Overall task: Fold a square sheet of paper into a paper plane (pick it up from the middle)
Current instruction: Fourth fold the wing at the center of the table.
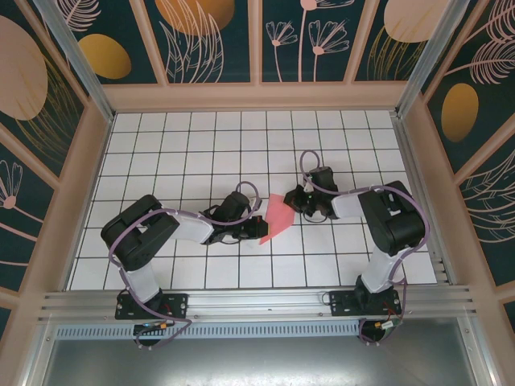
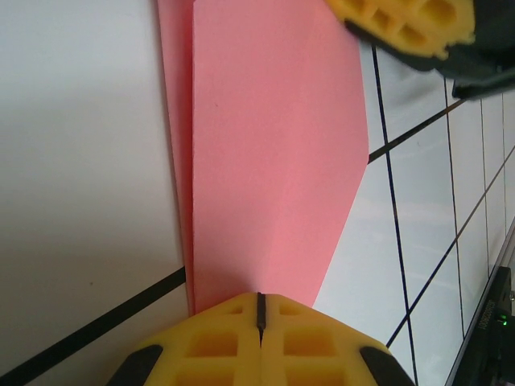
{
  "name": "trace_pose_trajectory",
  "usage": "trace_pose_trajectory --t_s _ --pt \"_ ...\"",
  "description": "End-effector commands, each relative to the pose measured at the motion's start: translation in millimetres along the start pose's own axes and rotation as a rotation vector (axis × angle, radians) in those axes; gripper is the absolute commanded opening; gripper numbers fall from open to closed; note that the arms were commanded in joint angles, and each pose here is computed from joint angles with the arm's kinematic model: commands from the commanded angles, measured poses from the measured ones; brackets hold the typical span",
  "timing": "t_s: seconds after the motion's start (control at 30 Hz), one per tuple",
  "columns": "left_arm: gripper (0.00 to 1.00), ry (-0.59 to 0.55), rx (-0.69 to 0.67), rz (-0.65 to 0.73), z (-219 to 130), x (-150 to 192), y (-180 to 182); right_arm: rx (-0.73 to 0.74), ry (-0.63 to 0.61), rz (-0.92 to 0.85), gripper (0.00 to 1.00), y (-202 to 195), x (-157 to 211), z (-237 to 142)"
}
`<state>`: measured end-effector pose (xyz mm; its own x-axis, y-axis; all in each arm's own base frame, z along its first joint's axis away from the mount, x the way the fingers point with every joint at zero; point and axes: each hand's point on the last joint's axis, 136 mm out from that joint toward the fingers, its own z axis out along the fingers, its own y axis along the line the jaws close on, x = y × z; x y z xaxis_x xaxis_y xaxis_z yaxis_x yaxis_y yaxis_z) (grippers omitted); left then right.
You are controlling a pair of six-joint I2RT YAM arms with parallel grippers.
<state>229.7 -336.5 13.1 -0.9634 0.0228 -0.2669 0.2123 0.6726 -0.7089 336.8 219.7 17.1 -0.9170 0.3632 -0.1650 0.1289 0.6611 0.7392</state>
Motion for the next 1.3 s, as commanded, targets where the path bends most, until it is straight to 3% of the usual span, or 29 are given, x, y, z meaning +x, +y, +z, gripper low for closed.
trace_pose_trajectory --t_s 0.0,0.23,0.47,0.6,0.77,0.97,1.13,1.27 --pt "0.00 0.178 -0.286 -0.102 -11.1 63.7 82.7 0.175 -0.131 0.027 0.08 -50.3 -40.9 -6.6" --pt "0.00 0.182 -0.293 -0.100 -12.4 66.0 84.8 0.190 -0.132 0.008 0.08 -43.6 -56.1 -9.8" --pt "0.00 0.178 -0.285 -0.097 -11.9 63.3 81.3 0.094 -0.181 -0.061 0.10 8.9 -60.2 -46.5" --pt "0.00 0.168 -0.275 -0.093 -11.6 58.1 76.2 -0.023 -0.145 -0.101 0.10 45.5 -26.3 -48.7" --pt "0.00 0.165 -0.269 -0.084 -10.0 53.1 71.3 -0.060 -0.052 -0.105 0.08 58.2 30.0 -23.8" --pt "0.00 0.169 -0.263 -0.084 -7.7 52.4 70.0 -0.030 0.020 -0.082 0.07 39.6 59.4 2.4" --pt "0.00 0.166 -0.244 -0.080 -9.9 50.3 63.9 0.145 0.043 -0.063 0.05 -8.1 66.6 16.6" --pt "0.00 0.153 -0.216 -0.057 -17.9 43.0 48.6 0.198 0.057 -0.055 0.05 -26.4 73.4 17.3"
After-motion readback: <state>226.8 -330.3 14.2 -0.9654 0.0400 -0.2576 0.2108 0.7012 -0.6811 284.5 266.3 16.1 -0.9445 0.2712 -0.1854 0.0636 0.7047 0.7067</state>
